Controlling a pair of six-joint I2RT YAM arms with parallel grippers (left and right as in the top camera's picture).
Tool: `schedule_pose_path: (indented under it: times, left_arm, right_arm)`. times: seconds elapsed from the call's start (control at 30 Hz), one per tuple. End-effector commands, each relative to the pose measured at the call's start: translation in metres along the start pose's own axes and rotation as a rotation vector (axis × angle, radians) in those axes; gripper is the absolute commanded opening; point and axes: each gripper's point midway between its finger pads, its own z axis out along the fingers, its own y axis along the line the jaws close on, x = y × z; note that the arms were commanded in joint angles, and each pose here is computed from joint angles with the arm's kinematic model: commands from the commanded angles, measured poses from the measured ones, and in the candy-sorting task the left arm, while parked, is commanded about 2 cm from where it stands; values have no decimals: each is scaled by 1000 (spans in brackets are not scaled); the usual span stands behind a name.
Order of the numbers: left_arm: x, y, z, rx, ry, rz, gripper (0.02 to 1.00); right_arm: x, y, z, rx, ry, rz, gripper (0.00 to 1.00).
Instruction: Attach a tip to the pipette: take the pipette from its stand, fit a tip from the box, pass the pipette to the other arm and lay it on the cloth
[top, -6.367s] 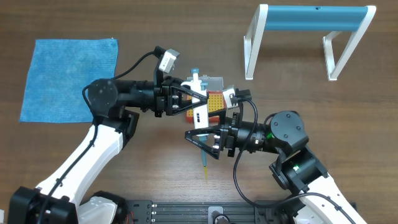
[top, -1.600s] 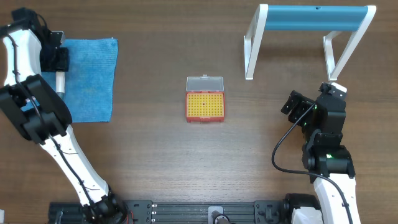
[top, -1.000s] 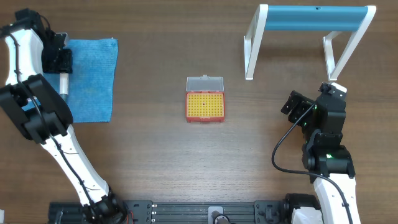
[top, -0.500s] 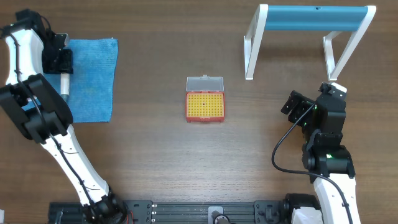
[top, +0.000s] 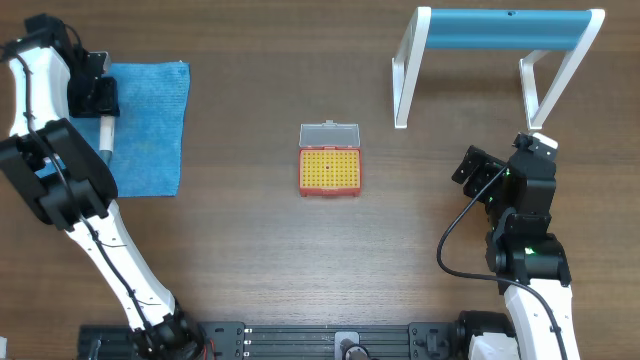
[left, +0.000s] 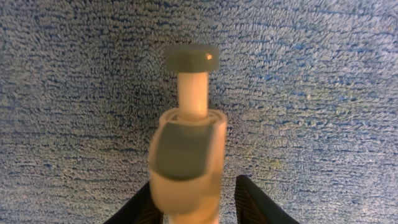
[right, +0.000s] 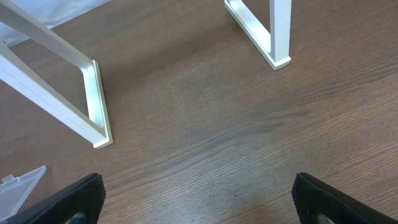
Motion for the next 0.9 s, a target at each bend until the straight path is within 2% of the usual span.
schedule_pose_path:
  times: [0.03, 0.07, 0.1, 0.13, 0.3, 0.4, 0.47, 0.6, 0.7, 0.8, 0.9]
  left_arm:
    - [0, -4, 9, 21, 12, -4, 384]
    - [1, -5, 9, 23, 19, -3, 481]
    - [4, -6, 8, 27, 30, -3, 687]
    - [10, -9, 5, 35, 53, -1, 844]
    - [11, -16, -47, 33, 47, -8, 853]
    - [5, -19, -110, 10, -30, -65, 855]
    - [8, -26, -148, -2, -66, -58, 853]
    - [28, -52, -221, -28, -133, -17, 855]
    - [43, -80, -269, -17, -222, -49, 855]
    - [61, -114, -318, -7, -338, 9, 858]
    - [101, -155, -367, 14, -458, 113, 855]
  right_arm:
    - [-12, 0, -4, 8, -35, -9, 974]
    - [-12, 0, -4, 9, -35, -8, 974]
    - [-12, 0, -4, 9, -35, -8, 974]
    - [-12, 0, -4, 8, -35, -8, 974]
    - [-12, 0, -4, 8, -35, -8, 974]
    - [-12, 0, -4, 8, -35, -8, 974]
    - [-12, 0, -4, 9, -35, -8, 974]
    - [-12, 0, -4, 8, -35, -8, 974]
    - [-12, 0, -4, 8, -35, -8, 974]
    - [-12, 0, -4, 8, -35, -8, 974]
    - [-12, 0, -4, 9, -35, -8, 974]
